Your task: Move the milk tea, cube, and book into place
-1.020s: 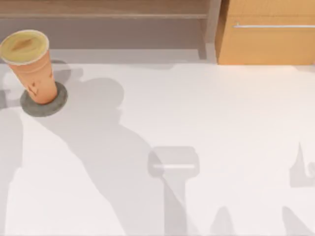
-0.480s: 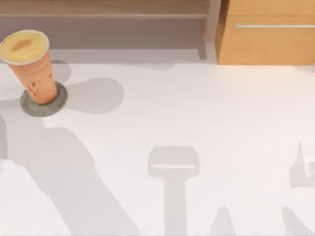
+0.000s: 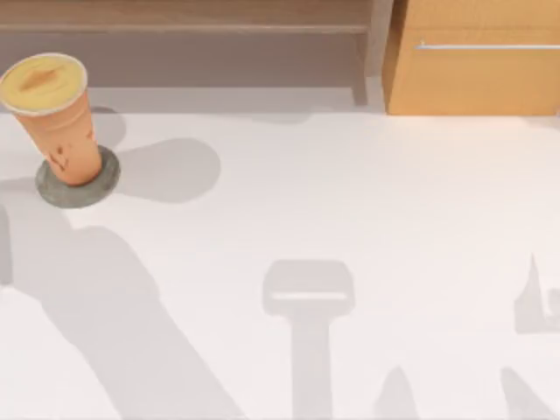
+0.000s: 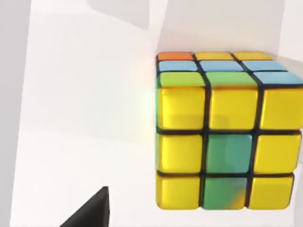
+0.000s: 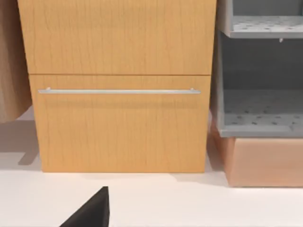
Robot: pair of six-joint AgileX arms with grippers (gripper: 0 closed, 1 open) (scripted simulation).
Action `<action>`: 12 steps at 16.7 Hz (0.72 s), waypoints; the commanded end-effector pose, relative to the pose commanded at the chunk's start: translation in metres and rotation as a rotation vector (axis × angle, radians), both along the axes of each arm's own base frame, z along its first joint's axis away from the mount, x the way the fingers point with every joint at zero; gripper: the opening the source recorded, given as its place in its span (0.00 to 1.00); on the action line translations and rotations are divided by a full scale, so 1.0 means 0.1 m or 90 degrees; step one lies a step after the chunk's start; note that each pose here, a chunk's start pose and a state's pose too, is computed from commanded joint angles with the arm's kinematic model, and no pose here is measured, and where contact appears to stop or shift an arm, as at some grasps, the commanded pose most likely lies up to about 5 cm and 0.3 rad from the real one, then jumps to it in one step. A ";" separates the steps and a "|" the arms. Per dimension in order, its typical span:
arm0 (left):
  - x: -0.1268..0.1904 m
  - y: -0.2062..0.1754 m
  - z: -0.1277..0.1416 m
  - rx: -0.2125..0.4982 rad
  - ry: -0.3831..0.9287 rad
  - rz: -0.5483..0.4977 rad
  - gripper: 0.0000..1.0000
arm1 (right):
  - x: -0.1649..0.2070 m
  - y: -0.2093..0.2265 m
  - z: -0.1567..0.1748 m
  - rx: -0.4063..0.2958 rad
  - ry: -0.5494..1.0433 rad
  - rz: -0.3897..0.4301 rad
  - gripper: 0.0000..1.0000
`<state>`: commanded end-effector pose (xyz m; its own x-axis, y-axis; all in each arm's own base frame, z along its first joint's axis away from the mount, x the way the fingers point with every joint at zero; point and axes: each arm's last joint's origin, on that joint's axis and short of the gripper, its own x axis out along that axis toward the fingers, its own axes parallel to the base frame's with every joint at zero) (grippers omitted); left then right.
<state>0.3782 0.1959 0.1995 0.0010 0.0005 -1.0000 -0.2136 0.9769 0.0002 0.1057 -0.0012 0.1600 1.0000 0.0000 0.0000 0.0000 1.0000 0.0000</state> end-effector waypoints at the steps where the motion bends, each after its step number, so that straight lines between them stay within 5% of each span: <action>1: 0.00 0.00 -0.06 0.000 0.001 0.001 1.00 | 0.00 0.00 0.00 0.000 0.000 0.000 1.00; 7: 0.00 0.01 -0.53 0.000 0.000 0.001 1.00 | 0.00 0.00 0.00 0.000 0.000 0.000 1.00; 11: -0.01 0.01 -0.55 0.000 0.001 0.001 1.00 | 0.00 0.00 0.00 0.000 0.000 0.000 1.00; 12: -0.01 0.01 -0.55 0.000 0.001 0.001 0.92 | 0.00 0.00 0.00 0.000 0.000 0.000 1.00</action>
<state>0.3775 0.1971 0.1441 0.0001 -0.0001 -1.0000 -0.2145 0.9767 -0.0001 0.1057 -0.0012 0.1600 1.0000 0.0000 0.0000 0.0000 1.0000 0.0000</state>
